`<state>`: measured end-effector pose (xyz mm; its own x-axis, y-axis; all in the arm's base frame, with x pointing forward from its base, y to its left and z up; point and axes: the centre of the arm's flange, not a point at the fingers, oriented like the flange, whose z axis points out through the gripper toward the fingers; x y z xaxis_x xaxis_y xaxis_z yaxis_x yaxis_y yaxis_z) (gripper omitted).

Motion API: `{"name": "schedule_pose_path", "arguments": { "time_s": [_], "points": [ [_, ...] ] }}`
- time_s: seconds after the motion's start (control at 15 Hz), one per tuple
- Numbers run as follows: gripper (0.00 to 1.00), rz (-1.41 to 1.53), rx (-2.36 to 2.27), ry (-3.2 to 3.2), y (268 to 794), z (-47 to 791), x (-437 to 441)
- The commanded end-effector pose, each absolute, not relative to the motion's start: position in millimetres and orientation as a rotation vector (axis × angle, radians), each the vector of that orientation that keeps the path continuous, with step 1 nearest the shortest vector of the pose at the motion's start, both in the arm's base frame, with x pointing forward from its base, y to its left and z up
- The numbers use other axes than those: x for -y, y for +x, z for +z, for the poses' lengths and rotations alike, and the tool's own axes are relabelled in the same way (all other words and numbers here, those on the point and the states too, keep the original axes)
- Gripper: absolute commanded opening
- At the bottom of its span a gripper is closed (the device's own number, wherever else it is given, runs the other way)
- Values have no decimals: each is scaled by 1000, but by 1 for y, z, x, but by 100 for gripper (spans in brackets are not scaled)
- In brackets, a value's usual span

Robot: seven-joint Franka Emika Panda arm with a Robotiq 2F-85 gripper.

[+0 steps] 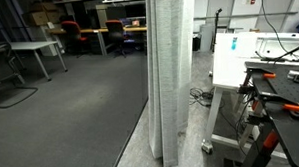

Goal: Move the curtains to the left

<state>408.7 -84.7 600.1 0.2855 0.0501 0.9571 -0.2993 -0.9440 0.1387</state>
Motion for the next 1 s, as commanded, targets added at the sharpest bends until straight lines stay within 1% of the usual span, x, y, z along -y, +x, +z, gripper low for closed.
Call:
{"name": "schedule_pose_path", "arguments": {
  "time_s": [0.0,0.07,0.2,0.27,0.4,0.47,0.67,0.73,0.93],
  "points": [
    [92,1730,260,2235,428,609,84],
    [74,1729,261,2232,430,610,84],
    [58,1726,263,2222,434,612,86],
    [49,1724,264,2218,436,612,87],
    [35,1717,268,2212,438,613,90],
    [26,1714,269,2211,439,613,92],
    [4,1701,267,2228,442,613,95],
    [1,1699,265,2236,442,612,95],
    [0,1699,258,2257,442,609,94]
  ]
}}
